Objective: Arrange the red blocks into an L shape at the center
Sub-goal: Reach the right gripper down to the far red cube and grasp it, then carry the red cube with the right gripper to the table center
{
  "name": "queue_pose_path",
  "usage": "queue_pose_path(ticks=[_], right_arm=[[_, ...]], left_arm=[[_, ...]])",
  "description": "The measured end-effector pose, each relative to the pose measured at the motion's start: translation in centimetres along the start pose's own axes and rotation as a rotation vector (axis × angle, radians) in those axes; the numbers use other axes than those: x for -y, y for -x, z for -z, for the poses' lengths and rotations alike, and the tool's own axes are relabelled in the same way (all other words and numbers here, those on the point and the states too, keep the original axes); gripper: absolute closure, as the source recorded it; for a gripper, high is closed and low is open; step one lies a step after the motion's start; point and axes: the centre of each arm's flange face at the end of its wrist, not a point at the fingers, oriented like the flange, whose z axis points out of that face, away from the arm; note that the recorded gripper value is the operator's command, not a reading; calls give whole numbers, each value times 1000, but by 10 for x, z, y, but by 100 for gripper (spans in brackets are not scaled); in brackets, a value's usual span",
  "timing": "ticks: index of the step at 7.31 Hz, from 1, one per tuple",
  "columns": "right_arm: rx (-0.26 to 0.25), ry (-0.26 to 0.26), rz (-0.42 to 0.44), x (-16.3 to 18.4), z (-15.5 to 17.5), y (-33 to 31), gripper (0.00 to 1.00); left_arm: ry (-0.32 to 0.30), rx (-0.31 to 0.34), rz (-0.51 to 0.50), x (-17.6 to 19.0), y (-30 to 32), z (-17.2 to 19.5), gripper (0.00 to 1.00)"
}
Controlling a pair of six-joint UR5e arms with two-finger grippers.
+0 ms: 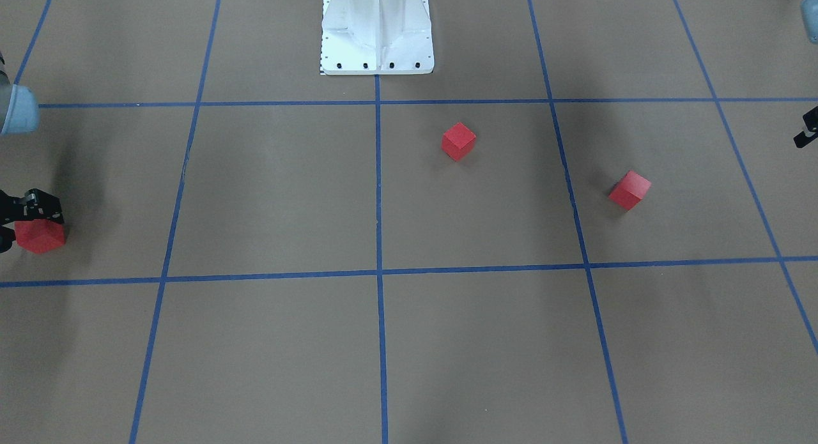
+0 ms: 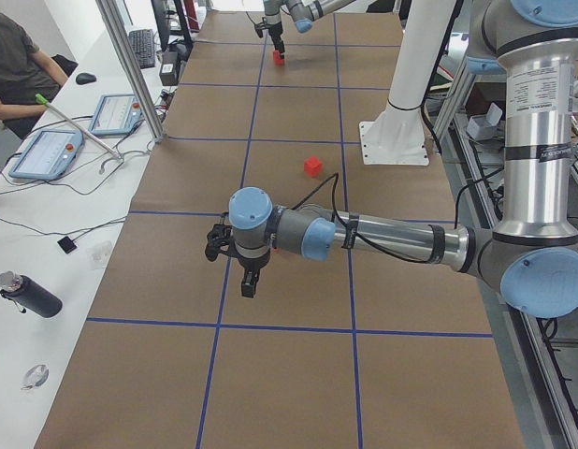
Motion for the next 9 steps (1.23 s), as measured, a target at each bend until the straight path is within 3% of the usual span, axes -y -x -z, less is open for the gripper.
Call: queue_pose_path(ticks=[2,5,7,9], right_arm=[[4,-14,-2,3,8,4,100],[52,-111,-87,36,72,54,100],[109,-141,-228,87,87,166,100],[146,-159,-343,123,79,310,100]], left_arm=[[0,0,0,0,0,0,0],[-15,-3,-14,1,-8,8,0],[-24,-3,-25,3,-15,13,0],[-40,-5,-42,5,-24,20,0]])
